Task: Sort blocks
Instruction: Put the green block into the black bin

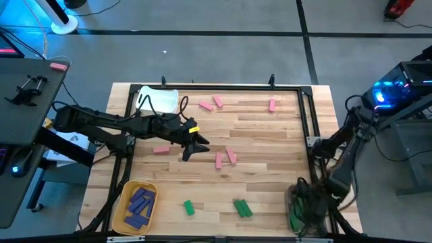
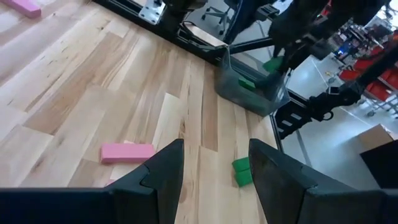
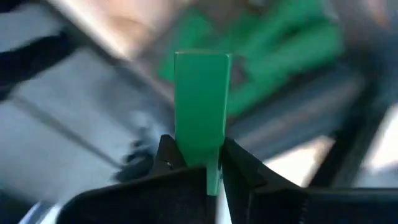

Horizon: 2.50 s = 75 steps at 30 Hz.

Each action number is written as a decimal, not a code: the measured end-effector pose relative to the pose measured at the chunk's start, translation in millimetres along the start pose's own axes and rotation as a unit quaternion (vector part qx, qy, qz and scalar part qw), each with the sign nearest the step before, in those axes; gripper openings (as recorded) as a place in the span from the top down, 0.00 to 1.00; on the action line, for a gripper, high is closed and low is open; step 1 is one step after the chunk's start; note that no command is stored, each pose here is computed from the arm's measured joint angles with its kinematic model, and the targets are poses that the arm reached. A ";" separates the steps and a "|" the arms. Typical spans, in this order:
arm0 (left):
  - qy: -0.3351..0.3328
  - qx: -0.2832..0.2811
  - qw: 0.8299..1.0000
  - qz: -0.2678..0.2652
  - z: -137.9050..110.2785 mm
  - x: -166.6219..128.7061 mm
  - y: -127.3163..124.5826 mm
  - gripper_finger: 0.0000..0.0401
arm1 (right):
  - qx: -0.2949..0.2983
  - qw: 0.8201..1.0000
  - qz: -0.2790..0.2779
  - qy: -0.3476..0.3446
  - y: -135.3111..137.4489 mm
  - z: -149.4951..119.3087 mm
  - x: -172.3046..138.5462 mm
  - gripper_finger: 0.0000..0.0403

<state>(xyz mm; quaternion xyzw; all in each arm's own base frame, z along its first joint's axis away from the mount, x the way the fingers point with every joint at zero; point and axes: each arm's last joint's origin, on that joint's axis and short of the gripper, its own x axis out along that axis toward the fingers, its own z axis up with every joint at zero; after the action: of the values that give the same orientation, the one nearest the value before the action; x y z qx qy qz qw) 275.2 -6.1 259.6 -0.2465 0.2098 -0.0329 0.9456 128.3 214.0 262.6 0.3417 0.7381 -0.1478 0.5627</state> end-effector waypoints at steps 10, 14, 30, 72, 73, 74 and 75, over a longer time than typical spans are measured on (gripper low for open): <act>-0.005 -0.060 0.998 0.007 0.2 0.1 0.0 0.58 | 0.046 0.995 -0.090 -0.013 -9.4 -17.4 20.6 0.80; -0.003 -0.070 0.998 0.004 -1.1 0.5 -2.4 0.58 | 0.015 0.996 -0.088 -0.013 -9.0 -17.6 20.7 0.63; 0.130 -0.008 0.965 -0.226 -36.8 -1.1 -69.1 0.58 | 0.109 0.933 0.283 -0.193 76.8 33.5 -27.9 0.50; 0.264 0.265 0.918 -0.129 -118.0 2.0 -162.0 0.55 | -0.075 0.987 -0.001 -0.143 198.2 148.4 4.6 0.52; 0.275 0.287 0.909 -0.126 -118.8 8.9 -166.2 0.53 | -0.075 0.987 -0.007 -0.142 197.2 147.1 5.1 0.52; 0.286 0.310 0.899 -0.123 -120.8 15.9 -169.4 0.52 | -0.076 0.987 -0.013 -0.140 196.4 145.3 5.8 0.52; 0.295 0.329 0.889 -0.122 -123.3 23.2 -172.2 0.50 | -0.077 0.987 -0.017 -0.138 196.0 143.1 6.7 0.52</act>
<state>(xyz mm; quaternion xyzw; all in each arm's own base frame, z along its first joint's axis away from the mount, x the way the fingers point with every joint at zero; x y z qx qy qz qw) 252.5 -216.6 236.0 0.0765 0.4245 -0.2863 0.8556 363.2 271.8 242.8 0.2611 0.6681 -0.1462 0.6812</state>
